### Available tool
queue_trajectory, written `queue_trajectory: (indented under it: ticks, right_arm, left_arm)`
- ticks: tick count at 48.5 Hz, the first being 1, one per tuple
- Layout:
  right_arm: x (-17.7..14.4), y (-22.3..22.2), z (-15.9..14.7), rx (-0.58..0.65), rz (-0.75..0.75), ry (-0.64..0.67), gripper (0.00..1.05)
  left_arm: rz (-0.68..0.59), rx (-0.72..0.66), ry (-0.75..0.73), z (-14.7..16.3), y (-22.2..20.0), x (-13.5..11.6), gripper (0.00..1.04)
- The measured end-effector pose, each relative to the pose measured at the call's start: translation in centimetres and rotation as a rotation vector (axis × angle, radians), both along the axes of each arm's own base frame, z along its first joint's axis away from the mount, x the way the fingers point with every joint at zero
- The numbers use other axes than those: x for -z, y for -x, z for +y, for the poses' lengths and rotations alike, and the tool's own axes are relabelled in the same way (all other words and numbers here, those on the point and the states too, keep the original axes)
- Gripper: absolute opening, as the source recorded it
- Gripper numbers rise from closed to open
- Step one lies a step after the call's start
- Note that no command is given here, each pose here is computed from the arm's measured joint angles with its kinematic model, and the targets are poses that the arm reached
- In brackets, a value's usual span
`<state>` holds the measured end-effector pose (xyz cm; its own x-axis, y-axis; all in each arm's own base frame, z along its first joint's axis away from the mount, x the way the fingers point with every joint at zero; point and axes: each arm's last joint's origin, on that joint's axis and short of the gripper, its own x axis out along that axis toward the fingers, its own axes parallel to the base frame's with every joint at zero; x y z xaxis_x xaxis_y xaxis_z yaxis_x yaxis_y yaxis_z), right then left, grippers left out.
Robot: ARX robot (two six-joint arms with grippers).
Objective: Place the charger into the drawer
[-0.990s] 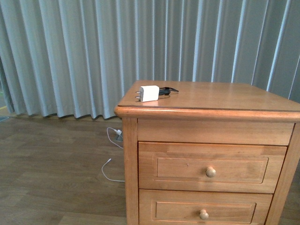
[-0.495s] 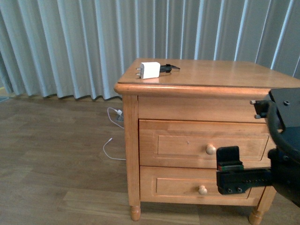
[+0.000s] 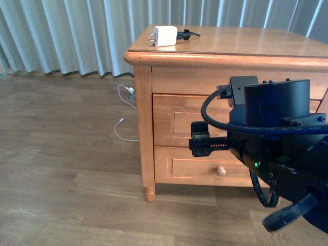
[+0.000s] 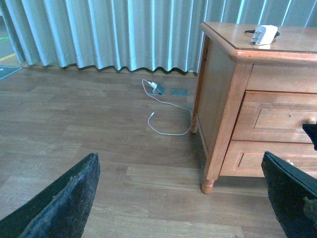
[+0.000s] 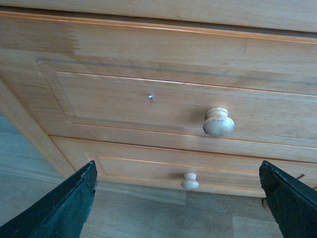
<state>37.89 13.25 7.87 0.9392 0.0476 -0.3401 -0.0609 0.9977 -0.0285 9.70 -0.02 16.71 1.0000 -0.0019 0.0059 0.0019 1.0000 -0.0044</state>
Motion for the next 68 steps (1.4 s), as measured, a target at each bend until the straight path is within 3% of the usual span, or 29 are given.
queue_trajectory:
  ticks: [19,39,45,52,61,68]
  right_arm:
    - [2.8,-6.0,-2.2,0.076,0.014,-0.015,0.97]
    - [3.4,-6.7,-2.3,0.080,0.019,-0.022,0.96]
    - [3.4,-6.7,-2.3,0.080,0.017,-0.022,0.81]
    - [3.4,-6.7,-2.3,0.079,0.017,-0.022,0.54]
    - [3.4,-6.7,-2.3,0.083,0.016,-0.021,0.30]
    - [3.3,-6.4,-2.2,0.077,0.020,-0.020,0.23]
  left_arm:
    - [0.000,0.000,0.000,0.0,0.0,0.0,0.99]
    - [0.000,0.000,0.000,0.0,0.0,0.0,0.99]
    - [0.000,0.000,0.000,0.0,0.0,0.0,0.99]
    - [0.000,0.000,0.000,0.0,0.0,0.0,0.99]
    - [0.000,0.000,0.000,0.0,0.0,0.0,0.99]
    - [0.000,0.000,0.000,0.0,0.0,0.0,0.99]
